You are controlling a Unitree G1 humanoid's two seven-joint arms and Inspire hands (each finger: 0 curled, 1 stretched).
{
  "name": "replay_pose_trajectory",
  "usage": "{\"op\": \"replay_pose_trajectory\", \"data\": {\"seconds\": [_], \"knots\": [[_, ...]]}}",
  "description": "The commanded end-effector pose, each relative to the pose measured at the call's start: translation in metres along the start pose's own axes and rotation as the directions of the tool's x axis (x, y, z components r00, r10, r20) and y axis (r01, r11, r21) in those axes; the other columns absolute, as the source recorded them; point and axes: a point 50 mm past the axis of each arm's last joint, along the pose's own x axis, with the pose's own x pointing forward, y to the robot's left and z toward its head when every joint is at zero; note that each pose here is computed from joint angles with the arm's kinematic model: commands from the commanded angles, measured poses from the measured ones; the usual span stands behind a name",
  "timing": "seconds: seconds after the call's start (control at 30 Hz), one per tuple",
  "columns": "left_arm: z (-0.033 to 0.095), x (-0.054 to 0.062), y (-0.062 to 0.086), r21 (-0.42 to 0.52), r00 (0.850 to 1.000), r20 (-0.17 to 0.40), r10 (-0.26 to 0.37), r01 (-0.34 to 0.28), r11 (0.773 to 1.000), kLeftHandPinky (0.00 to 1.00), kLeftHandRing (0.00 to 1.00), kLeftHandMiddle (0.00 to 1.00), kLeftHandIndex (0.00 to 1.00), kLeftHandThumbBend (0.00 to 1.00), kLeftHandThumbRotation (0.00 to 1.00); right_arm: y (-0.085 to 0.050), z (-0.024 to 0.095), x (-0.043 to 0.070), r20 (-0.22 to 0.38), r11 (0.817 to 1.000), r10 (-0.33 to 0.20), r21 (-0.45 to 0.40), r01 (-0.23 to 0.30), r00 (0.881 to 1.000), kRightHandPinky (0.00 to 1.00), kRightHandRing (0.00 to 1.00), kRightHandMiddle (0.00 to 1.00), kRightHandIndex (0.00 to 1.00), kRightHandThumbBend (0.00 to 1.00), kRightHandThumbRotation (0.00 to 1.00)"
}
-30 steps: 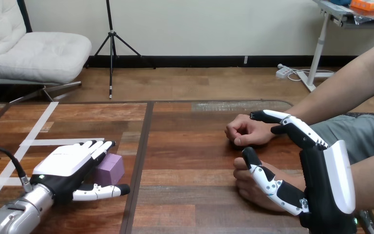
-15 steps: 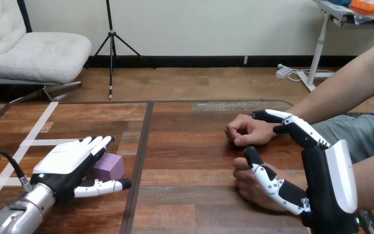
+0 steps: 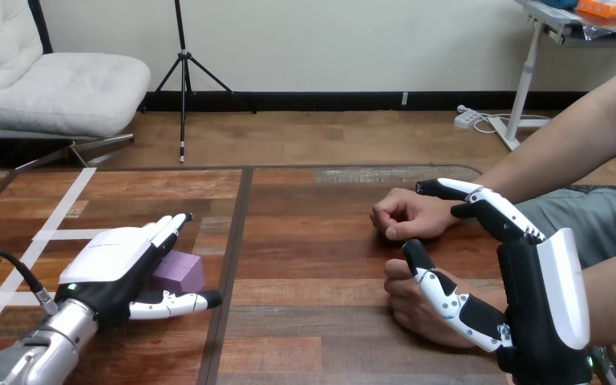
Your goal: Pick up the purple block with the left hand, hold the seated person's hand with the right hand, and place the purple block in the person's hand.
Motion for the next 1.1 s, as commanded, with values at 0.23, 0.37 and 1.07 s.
{"op": "replay_pose_trajectory", "data": {"seconds": [0.23, 0.37, 1.07], "knots": [[0.0089, 0.0156, 0.0199, -0.01, 0.994, 0.022, 0.102, -0.102, 0.995, 0.84, 0.93, 0.97, 0.98, 0.72, 0.73, -0.006, 0.0069, 0.0098, 0.057, 1.0, -0.025, -0.005, 0.026, 0.998, 0.65, 0.73, 0.72, 0.7, 0.39, 0.29], [0.0099, 0.0162, 0.0194, -0.013, 0.994, 0.023, 0.108, -0.107, 0.994, 0.84, 0.92, 0.97, 0.98, 0.73, 0.73, -0.0061, 0.007, 0.0098, 0.057, 1.0, -0.026, -0.004, 0.026, 0.998, 0.65, 0.73, 0.72, 0.69, 0.39, 0.29], [0.0152, 0.0209, 0.0152, -0.048, 0.994, 0.01, 0.112, -0.112, 0.993, 0.74, 0.83, 0.89, 0.93, 0.71, 0.65, -0.0072, 0.0073, 0.0103, 0.063, 1.0, -0.025, -0.007, 0.026, 0.998, 0.65, 0.73, 0.72, 0.7, 0.39, 0.28]]}}
